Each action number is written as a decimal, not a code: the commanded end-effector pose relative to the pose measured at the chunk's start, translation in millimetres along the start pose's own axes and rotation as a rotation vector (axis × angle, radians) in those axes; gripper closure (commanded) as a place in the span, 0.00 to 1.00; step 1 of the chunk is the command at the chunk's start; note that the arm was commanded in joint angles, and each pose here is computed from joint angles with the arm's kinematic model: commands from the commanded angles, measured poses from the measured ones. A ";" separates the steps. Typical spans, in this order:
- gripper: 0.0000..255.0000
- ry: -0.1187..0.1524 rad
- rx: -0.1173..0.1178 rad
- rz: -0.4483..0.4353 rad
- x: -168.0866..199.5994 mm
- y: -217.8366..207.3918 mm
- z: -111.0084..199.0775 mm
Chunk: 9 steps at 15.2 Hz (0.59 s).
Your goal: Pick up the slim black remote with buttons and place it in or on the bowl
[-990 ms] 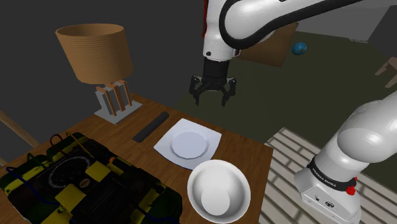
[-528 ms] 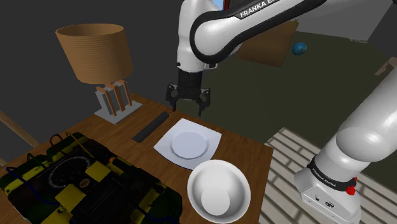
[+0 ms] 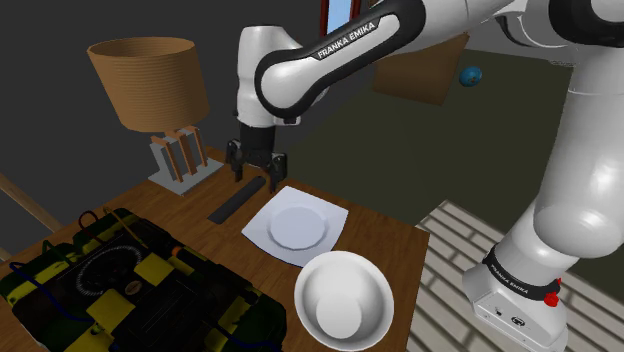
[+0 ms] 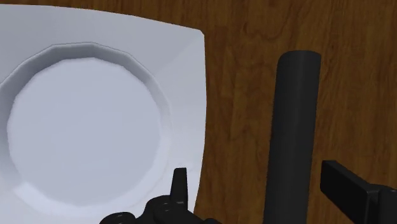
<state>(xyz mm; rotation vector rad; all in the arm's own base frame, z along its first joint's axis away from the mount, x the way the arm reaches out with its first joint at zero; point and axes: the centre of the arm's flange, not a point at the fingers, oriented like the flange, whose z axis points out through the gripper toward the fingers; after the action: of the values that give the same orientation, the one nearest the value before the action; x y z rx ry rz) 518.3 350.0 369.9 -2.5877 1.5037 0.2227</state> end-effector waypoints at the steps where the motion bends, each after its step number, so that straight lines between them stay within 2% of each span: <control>1: 0.00 -0.008 0.007 0.064 1.1 -23.3 9.5; 4: 0.00 -0.020 0.016 0.143 5.7 -53.3 24.7; 9: 0.00 -0.020 0.016 0.143 5.2 -53.8 51.1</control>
<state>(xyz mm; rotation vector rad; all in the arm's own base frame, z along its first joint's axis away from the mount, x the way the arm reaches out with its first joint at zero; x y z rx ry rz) 564.9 380.1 327.0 -2.4609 1.6767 0.2505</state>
